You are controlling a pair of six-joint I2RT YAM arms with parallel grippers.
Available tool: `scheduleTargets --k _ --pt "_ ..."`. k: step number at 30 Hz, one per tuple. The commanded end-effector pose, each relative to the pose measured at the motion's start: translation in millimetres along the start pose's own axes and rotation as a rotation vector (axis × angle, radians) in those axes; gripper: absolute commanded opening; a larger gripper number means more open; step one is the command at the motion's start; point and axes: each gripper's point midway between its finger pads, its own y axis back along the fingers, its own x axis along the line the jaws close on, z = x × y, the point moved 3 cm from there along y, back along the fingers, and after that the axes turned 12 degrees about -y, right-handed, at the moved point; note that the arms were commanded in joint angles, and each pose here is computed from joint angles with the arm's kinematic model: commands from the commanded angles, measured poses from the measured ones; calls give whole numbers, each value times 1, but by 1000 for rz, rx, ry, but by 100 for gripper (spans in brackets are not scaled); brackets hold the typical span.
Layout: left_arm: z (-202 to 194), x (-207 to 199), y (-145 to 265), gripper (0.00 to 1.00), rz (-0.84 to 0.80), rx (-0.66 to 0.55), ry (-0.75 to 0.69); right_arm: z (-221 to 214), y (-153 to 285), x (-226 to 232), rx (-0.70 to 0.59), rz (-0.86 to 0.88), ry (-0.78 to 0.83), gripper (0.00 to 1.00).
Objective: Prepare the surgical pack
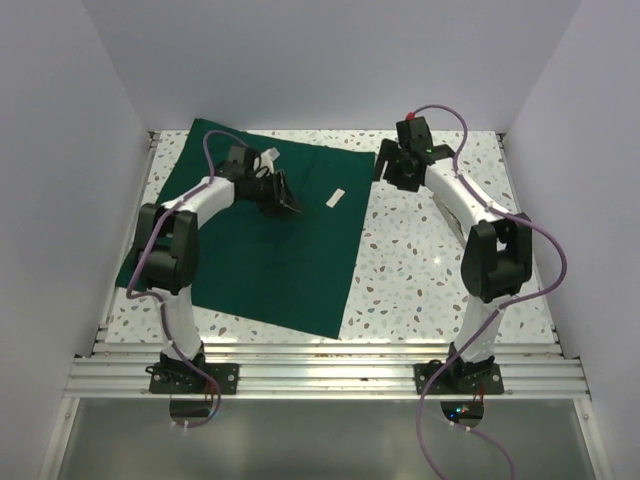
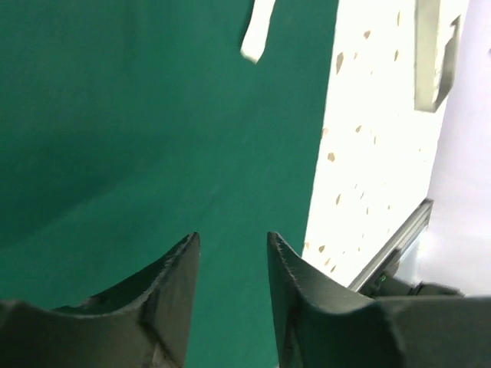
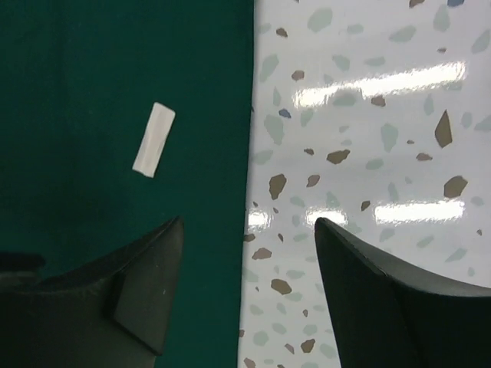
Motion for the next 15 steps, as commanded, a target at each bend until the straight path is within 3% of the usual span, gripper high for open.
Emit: scheduleTargets --k 1,8,15 --pt "37 -15 -29 42 -95 -83 -27 -12 22 13 27 96 -69 72" --pt "76 -38 -89 41 -141 -136 -98 -72 42 -31 86 95 -1 70" --pt "73 -23 -120 45 -86 -137 -66 -79 55 -41 75 111 56 71"
